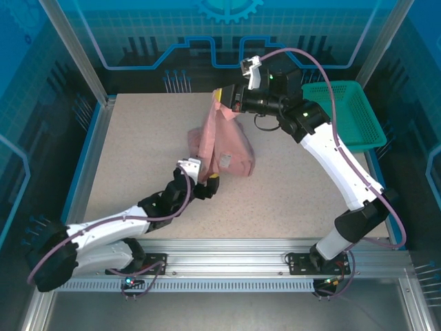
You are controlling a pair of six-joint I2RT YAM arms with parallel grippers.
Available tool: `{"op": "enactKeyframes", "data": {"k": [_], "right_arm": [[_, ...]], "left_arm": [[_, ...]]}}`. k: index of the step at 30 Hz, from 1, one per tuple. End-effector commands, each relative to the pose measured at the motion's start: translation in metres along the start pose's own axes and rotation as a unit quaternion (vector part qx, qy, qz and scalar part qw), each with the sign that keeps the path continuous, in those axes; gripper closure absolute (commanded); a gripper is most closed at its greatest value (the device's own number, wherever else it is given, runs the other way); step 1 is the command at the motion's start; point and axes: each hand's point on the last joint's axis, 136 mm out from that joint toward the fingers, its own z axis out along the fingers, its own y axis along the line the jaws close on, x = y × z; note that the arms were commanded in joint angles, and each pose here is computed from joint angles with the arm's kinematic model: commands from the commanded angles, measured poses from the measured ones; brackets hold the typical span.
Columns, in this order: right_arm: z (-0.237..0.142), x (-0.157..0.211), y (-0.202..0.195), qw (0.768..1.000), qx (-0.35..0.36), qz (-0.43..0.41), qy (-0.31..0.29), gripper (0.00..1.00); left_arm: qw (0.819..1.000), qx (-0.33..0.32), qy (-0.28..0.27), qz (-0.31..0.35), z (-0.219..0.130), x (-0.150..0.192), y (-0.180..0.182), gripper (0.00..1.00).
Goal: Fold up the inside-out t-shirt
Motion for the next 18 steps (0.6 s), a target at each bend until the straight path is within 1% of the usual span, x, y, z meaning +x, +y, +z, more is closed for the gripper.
{"op": "enactKeyframes", "data": {"k": [1,5,6,9,11,16,18], "right_arm": [[-0.002,-0.010,0.013,1.000,-0.021,-0.003,-0.012,0.94],[0.001,-0.008,0.012,1.000,-0.023,-0.001,-0.007,0.94],[0.001,-0.009,0.013,1.000,-0.024,-0.001,-0.008,0.94],[0.000,-0.011,0.014,1.000,-0.026,-0.003,-0.010,0.94],[0.000,-0.010,0.014,1.000,-0.023,-0.003,-0.007,0.94],[-0.001,-0.009,0.011,1.000,-0.020,-0.003,-0.005,0.94],[-0.001,-0.009,0.011,1.000,-0.021,-0.003,-0.006,0.94]], "left_arm": [[0.999,0.014,0.029,0.028,-0.001,0.009,0.002,0.07],[0.999,0.016,0.032,0.031,0.012,0.002,0.000,0.08],[0.999,0.012,0.033,0.030,0.017,0.001,0.001,0.09],[0.999,-0.017,0.031,0.027,0.031,-0.005,0.013,0.20],[0.999,-0.022,0.024,0.018,0.034,-0.012,0.021,0.25],[1.000,-0.012,0.007,0.023,0.032,-0.027,0.028,0.26],[1.000,-0.007,0.006,0.019,0.032,-0.029,0.031,0.32]]}}
